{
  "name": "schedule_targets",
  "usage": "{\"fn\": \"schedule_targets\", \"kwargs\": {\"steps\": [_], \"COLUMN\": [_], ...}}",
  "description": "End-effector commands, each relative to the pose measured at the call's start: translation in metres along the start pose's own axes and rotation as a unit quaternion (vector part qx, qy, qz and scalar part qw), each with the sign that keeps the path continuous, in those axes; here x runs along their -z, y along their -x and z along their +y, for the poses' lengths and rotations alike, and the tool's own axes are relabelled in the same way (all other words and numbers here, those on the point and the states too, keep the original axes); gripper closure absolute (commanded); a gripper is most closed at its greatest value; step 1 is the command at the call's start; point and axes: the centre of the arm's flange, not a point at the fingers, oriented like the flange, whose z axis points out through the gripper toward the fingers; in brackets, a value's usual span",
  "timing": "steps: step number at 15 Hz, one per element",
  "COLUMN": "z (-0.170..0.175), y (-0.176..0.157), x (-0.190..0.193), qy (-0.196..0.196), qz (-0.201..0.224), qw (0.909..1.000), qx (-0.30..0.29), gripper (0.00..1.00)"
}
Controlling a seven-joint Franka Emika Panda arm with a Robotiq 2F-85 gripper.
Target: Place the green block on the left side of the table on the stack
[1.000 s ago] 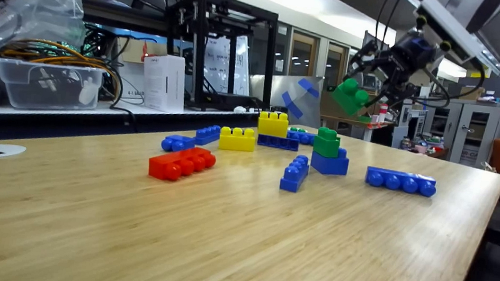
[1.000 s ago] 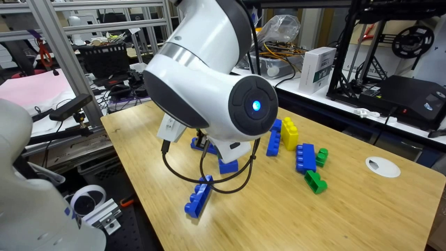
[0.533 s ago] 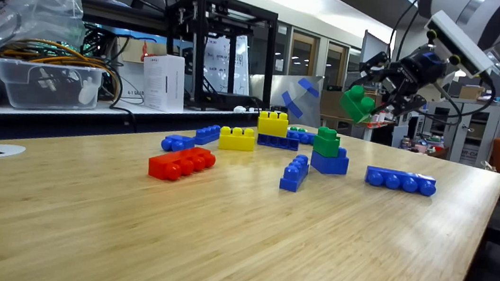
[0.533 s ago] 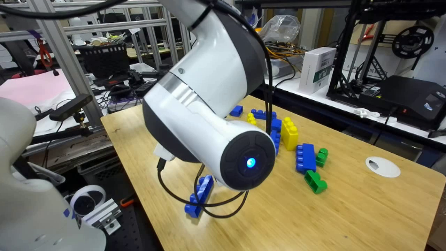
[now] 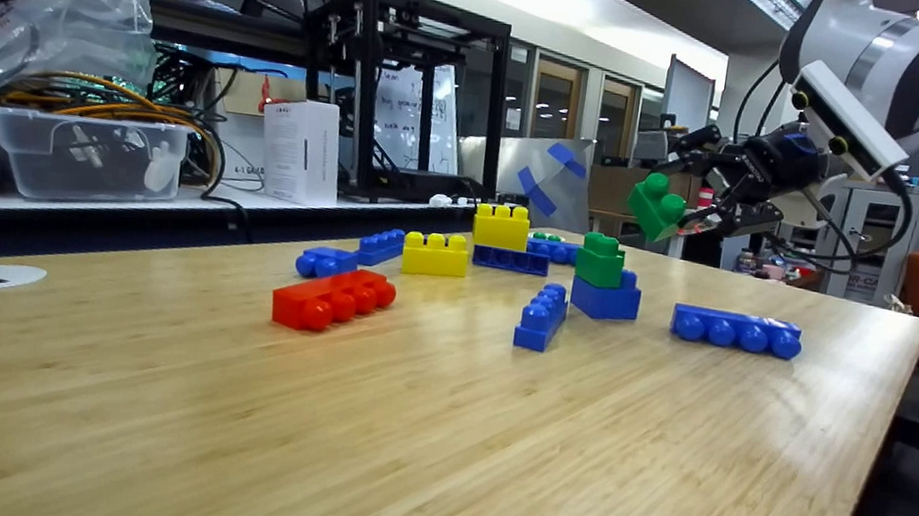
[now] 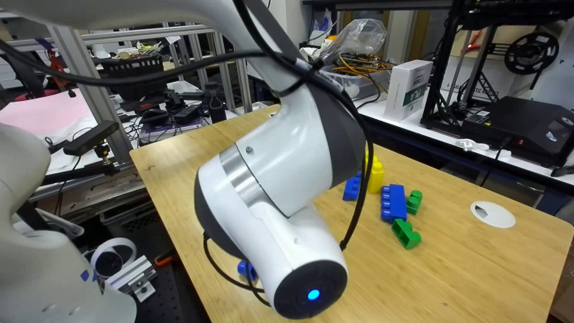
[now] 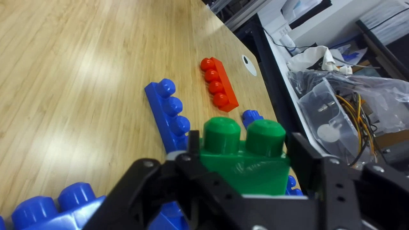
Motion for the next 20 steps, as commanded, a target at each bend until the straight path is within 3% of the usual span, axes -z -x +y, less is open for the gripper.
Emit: {"fn": "schedule_targets", "kwargs": {"steps": [1, 5, 7, 8, 20], "z": [0.0089, 0.0121, 0.0119, 0.0119, 0.0119], "y": [-0.0161, -0.0201, -0.0141, -0.0143, -0.0142], "x": [0.0012, -0.0003, -0.0026, -0.0027, -0.003], "qy": [-0.038, -0.051, -0.033, -0.033, -0.032], "qz": [-0.017, -0.023, -0.016, -0.017, -0.017], "qw": [0.9991, 0.9982, 0.999, 0.9991, 0.9991], "qx": [-0.01, -0.019, -0.023, -0.023, -0.023], "gripper": [0.56, 0.56, 0.56, 0.31, 0.31]}}
